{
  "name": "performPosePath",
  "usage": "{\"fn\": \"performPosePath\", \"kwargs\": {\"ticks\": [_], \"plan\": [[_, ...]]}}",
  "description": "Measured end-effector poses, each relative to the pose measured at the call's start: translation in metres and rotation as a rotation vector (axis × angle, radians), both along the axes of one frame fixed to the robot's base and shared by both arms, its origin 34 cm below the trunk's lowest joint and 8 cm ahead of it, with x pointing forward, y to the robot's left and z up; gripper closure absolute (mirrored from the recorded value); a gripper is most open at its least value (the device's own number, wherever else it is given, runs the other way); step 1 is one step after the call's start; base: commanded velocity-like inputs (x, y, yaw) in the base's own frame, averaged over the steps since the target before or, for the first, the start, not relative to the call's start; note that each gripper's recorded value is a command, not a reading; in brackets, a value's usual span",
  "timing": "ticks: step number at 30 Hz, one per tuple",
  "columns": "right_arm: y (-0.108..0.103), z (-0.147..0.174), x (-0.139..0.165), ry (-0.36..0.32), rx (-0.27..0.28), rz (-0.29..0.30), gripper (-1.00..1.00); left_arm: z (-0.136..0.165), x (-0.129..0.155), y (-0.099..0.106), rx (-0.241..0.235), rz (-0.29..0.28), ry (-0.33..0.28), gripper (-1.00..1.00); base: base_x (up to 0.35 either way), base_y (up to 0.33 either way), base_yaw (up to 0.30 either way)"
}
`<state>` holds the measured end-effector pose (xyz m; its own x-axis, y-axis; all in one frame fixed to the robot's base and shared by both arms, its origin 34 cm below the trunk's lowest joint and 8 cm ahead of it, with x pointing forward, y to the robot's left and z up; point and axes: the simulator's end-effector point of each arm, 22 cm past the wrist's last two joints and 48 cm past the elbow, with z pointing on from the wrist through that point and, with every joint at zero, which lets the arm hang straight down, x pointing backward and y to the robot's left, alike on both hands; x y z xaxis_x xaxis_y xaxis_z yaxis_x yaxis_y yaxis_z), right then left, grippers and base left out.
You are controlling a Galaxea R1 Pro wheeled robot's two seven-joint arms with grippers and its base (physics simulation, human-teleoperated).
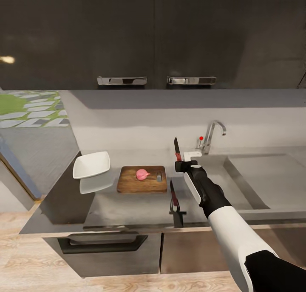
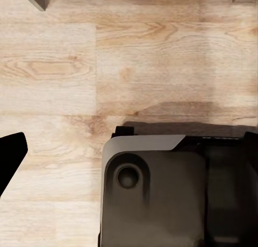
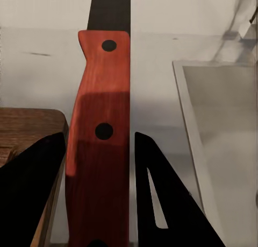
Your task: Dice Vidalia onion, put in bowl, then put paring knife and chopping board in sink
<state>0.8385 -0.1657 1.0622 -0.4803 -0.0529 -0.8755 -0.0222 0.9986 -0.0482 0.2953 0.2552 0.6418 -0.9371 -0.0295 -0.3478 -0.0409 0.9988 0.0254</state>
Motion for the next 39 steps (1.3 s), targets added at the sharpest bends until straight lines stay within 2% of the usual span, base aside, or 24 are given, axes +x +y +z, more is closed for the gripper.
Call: {"fn": "performPosePath", "kwargs": {"ticks": [25, 28, 30, 32, 34, 39], "plan": [[0.009, 0.031, -0.004, -0.047, -0.026, 0.025, 1.00, 0.006, 0.011, 0.000, 0.001, -0.002, -0.033, -1.00, 0.000, 0.000, 0.000], [0.028, 0.033, -0.007, -0.060, -0.083, 0.078, 1.00, 0.007, 0.012, 0.000, 0.001, -0.001, -0.035, -1.00, 0.000, 0.000, 0.000], [0.047, 0.033, -0.011, -0.074, -0.147, 0.133, 1.00, 0.007, 0.012, 0.000, 0.001, -0.001, -0.036, -1.00, 0.000, 0.000, 0.000], [0.072, 0.034, -0.017, -0.100, -0.232, 0.200, 1.00, 0.007, 0.013, 0.000, 0.001, -0.001, -0.036, -1.00, 0.000, 0.000, 0.000], [0.084, 0.039, -0.021, -0.125, -0.286, 0.228, 1.00, 0.007, 0.013, 0.000, 0.001, -0.001, -0.037, -1.00, 0.000, 0.000, 0.000], [0.102, 0.064, -0.024, -0.214, -0.399, 0.201, 1.00, 0.007, 0.013, 0.000, 0.001, -0.001, -0.036, -1.00, 0.000, 0.000, 0.000]]}}
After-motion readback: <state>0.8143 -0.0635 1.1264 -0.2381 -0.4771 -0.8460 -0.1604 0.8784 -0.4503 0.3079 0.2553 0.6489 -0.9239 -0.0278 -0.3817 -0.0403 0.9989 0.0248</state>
